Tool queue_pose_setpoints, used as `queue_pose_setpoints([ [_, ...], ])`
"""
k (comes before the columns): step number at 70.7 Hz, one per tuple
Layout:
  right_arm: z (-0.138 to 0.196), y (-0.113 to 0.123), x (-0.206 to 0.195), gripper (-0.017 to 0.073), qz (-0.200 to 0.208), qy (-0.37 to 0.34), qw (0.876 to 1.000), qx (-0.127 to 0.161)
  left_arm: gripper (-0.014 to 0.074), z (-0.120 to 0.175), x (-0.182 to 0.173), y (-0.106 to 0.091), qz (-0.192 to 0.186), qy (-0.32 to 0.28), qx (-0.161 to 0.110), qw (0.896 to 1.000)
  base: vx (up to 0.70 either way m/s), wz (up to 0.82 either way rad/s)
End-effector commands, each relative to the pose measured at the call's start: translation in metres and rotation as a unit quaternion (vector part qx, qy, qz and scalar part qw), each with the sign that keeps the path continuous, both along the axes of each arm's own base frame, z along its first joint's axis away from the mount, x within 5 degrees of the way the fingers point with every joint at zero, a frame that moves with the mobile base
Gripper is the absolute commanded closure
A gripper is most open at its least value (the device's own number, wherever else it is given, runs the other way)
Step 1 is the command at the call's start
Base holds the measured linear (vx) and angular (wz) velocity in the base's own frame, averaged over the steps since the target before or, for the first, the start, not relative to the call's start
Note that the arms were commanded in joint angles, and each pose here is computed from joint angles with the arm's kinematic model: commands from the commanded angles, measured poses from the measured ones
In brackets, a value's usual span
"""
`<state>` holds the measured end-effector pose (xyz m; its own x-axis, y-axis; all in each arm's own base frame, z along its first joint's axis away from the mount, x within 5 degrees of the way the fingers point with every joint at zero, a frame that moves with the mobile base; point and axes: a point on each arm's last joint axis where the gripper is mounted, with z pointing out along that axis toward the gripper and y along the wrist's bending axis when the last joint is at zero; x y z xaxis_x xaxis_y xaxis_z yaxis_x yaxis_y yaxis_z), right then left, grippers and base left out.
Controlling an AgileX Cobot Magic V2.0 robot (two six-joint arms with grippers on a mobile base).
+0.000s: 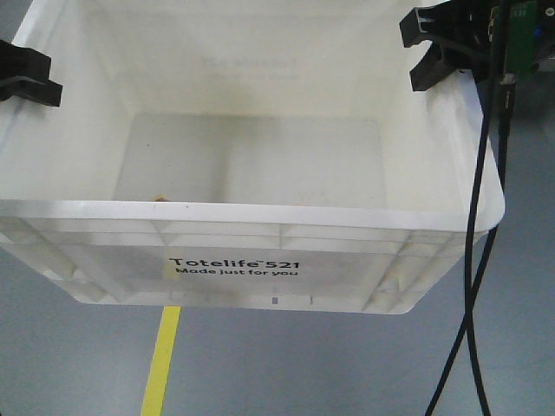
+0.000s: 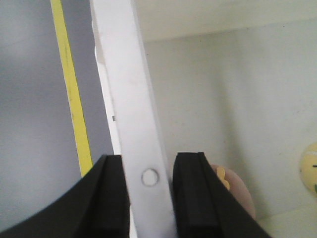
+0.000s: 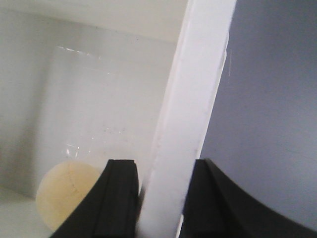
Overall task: Place moving items into box and shelve
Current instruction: 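Hold the crate raised while the base drives away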
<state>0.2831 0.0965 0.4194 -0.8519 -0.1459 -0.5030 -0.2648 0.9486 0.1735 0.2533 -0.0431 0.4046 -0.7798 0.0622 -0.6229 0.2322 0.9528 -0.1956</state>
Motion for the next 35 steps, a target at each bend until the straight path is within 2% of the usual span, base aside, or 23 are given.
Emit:
queue_pose_setpoints([
  [1,0.0291,-0.0031,-0.0166,0.0571,0.014,-0.059,0.998,0.019,0.061,0.0286,-0.0076,-0.0029,-0.002,-0.087,-0.024,0.996,0.38,0.19],
  [35,0.0291,-0.0031,-0.0166,0.0571,0.014,-0.059,0.998,0.019,0.061,0.0286,-0.0076,-0.0029,-0.002,-0.087,-0.024,0.996,0.39,0.22],
])
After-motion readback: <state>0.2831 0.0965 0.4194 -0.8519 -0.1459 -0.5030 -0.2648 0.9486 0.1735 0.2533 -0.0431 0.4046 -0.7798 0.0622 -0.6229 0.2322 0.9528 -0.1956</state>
